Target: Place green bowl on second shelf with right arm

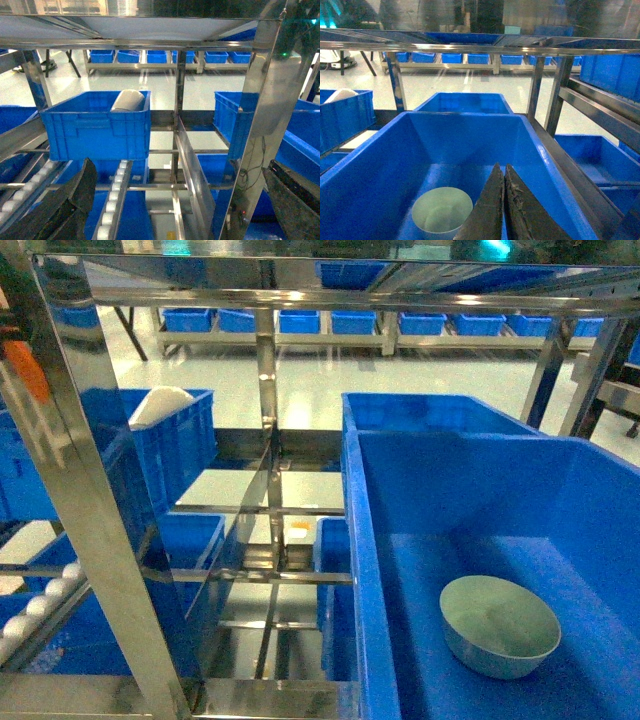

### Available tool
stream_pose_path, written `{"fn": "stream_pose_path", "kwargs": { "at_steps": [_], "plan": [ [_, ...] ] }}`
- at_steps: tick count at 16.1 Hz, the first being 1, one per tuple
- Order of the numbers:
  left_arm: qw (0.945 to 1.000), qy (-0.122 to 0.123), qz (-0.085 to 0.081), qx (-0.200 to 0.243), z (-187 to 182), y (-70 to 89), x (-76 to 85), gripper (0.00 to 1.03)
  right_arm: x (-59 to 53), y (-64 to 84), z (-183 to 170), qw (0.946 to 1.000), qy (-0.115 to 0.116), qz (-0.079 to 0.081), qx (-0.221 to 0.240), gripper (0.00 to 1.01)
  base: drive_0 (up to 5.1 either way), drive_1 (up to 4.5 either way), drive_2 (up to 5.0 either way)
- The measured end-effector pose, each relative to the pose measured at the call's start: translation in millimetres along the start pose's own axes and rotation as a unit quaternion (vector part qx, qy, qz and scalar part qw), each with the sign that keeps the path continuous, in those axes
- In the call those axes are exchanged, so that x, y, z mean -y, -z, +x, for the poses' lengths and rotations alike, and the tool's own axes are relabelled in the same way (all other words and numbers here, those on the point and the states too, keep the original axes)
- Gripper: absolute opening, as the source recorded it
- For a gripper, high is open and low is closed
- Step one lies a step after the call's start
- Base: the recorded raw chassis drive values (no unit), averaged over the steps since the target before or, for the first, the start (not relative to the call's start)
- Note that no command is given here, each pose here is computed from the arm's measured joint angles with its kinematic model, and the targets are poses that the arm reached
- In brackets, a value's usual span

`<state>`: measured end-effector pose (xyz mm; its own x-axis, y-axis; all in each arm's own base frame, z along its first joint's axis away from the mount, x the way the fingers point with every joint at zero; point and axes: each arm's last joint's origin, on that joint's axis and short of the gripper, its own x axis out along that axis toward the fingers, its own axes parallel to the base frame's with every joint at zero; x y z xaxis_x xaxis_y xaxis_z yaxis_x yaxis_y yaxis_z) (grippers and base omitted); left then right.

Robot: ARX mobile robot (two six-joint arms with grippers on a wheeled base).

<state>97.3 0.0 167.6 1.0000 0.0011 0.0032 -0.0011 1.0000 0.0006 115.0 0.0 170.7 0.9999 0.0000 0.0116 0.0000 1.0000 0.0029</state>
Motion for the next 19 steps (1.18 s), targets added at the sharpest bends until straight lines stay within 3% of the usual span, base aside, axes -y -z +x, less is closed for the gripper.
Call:
{"fn": "stream_pose_path", "kwargs": {
  "at_steps": [6, 8, 9, 10, 15, 18, 19],
  "plan": [
    [1.0000, 0.000, 0.000, 0.000, 0, 0.0, 0.0, 0.98, 0.0, 0.1, -7, 1.0000, 0.000, 0.000, 0.002, 0.02, 0.0, 0.00, 0.0],
    [1.0000, 0.000, 0.000, 0.000, 0, 0.0, 0.0, 0.98, 0.0, 6.8, -15, 0.9996, 0.000, 0.000, -0.027, 0.02, 0.0, 0.00, 0.0],
    [1.0000, 0.000, 0.000, 0.000, 0, 0.0, 0.0, 0.98, 0.0, 2.1, -18, 1.0000, 0.000, 0.000, 0.003, 0.02, 0.0, 0.00, 0.0],
    [1.0000, 0.001, 0.000, 0.000, 0, 0.0, 0.0, 0.98, 0.0, 0.6, -18, 1.0000, 0.001, 0.000, 0.004, 0.06, 0.0, 0.00, 0.0],
    [1.0000, 0.000, 0.000, 0.000, 0, 0.0, 0.0, 0.98, 0.0, 3.4, -18, 1.0000, 0.000, 0.000, -0.004, 0.59, 0.0, 0.00, 0.0],
    [1.0000, 0.000, 0.000, 0.000, 0, 0.0, 0.0, 0.98, 0.0, 3.4, -18, 1.0000, 0.000, 0.000, -0.004, 0.96, 0.0, 0.00, 0.0],
    [1.0000, 0.000, 0.000, 0.000, 0, 0.0, 0.0, 0.98, 0.0, 3.4, -18, 1.0000, 0.000, 0.000, -0.004, 1.00, 0.0, 0.00, 0.0]
  ]
}}
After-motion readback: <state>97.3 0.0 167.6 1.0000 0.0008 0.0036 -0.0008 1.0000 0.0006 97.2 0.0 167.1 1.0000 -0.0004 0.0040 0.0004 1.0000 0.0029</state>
